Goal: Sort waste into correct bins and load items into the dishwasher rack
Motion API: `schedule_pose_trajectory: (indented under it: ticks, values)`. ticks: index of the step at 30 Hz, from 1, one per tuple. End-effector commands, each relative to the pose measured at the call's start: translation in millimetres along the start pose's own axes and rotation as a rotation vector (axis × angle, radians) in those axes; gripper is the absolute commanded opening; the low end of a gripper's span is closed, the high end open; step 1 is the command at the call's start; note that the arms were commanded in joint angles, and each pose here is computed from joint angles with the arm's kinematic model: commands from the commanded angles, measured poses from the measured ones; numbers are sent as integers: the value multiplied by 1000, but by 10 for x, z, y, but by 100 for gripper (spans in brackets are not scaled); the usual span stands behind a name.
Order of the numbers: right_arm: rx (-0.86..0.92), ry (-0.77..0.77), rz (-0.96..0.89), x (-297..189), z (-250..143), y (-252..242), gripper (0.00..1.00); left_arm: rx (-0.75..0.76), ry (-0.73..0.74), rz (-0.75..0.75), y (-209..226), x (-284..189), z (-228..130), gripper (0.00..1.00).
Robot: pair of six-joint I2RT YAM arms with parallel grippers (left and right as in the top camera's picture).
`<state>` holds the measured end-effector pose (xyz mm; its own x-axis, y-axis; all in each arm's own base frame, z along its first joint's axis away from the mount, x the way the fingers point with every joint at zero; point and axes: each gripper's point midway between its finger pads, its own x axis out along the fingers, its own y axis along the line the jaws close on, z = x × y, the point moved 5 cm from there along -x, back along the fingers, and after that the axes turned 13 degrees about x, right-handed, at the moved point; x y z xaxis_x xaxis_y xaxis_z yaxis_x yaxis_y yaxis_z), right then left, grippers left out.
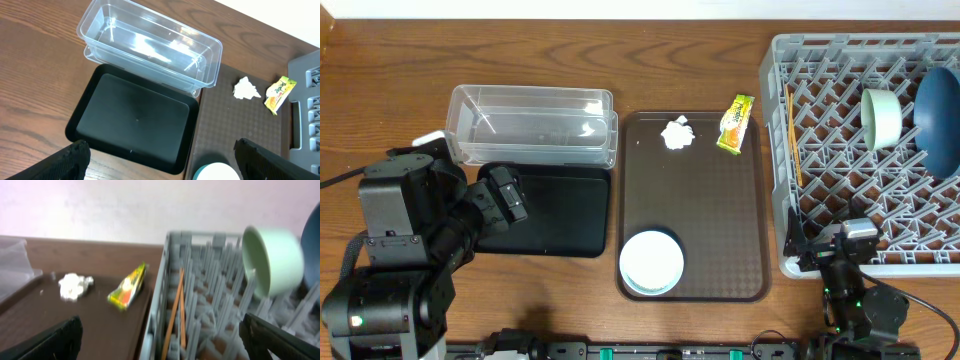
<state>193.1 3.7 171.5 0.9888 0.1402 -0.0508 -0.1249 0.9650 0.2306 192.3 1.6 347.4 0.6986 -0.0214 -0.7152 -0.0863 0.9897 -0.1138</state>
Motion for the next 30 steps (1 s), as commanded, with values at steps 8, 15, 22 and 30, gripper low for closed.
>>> schedule_pose_trajectory:
  ticks: [8, 15, 22, 30]
  values:
    - [-5, -7, 10, 12, -48, -10, 99, -3, -9, 13, 19, -27, 12, 94]
    - [-5, -7, 10, 12, -49, -10, 99, -3, -9, 13, 19, -27, 12, 94]
    - [-5, -7, 10, 12, -49, -9, 99, -3, -9, 13, 20, -26, 11, 95]
    - [-5, -7, 11, 12, -48, -9, 99, -57, 7, -109, -130, -33, -4, 94]
